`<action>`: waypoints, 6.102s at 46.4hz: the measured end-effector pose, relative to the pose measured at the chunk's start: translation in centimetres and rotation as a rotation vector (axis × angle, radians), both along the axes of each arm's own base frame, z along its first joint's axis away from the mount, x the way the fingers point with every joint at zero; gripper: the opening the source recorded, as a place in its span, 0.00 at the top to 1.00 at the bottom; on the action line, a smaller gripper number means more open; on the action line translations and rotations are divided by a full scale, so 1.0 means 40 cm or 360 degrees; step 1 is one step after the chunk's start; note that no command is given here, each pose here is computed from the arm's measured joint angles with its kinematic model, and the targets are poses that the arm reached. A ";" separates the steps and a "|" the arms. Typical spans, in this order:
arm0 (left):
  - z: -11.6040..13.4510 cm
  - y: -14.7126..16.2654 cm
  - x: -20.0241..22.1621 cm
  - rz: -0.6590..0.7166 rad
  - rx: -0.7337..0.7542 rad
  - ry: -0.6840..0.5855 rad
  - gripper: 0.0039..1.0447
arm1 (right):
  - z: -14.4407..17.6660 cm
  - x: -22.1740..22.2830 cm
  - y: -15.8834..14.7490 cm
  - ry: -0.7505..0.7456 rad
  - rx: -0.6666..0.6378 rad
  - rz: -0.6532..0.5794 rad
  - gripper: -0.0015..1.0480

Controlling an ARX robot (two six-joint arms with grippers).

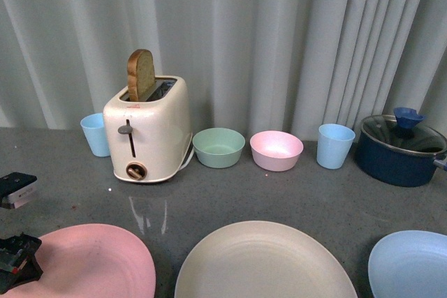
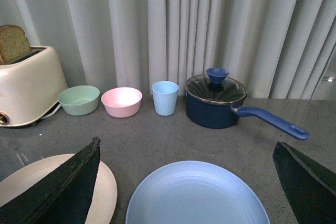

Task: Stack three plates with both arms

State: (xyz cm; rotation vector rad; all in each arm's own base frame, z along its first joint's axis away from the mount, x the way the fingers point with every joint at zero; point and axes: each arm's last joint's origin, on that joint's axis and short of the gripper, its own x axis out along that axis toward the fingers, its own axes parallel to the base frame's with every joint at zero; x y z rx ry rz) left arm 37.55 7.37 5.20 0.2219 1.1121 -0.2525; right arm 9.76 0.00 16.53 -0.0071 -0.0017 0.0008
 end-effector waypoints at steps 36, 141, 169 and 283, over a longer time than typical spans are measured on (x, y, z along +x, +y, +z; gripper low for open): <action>0.023 0.000 0.004 -0.0021 -0.0077 -0.0026 0.95 | 0.000 0.000 0.000 0.0000 0.0000 0.0000 0.07; 0.198 -0.522 0.055 -0.0270 -0.0493 0.0080 0.97 | 0.000 0.000 0.000 0.0000 0.0000 0.0000 0.07; 0.152 -0.538 0.072 -0.0221 -0.0512 0.0044 0.97 | 0.000 0.000 0.000 0.0000 0.0000 0.0000 0.07; 0.364 -0.184 -0.568 0.0401 -0.0348 -0.1763 0.97 | 0.000 0.000 0.000 0.0000 0.0000 0.0000 0.07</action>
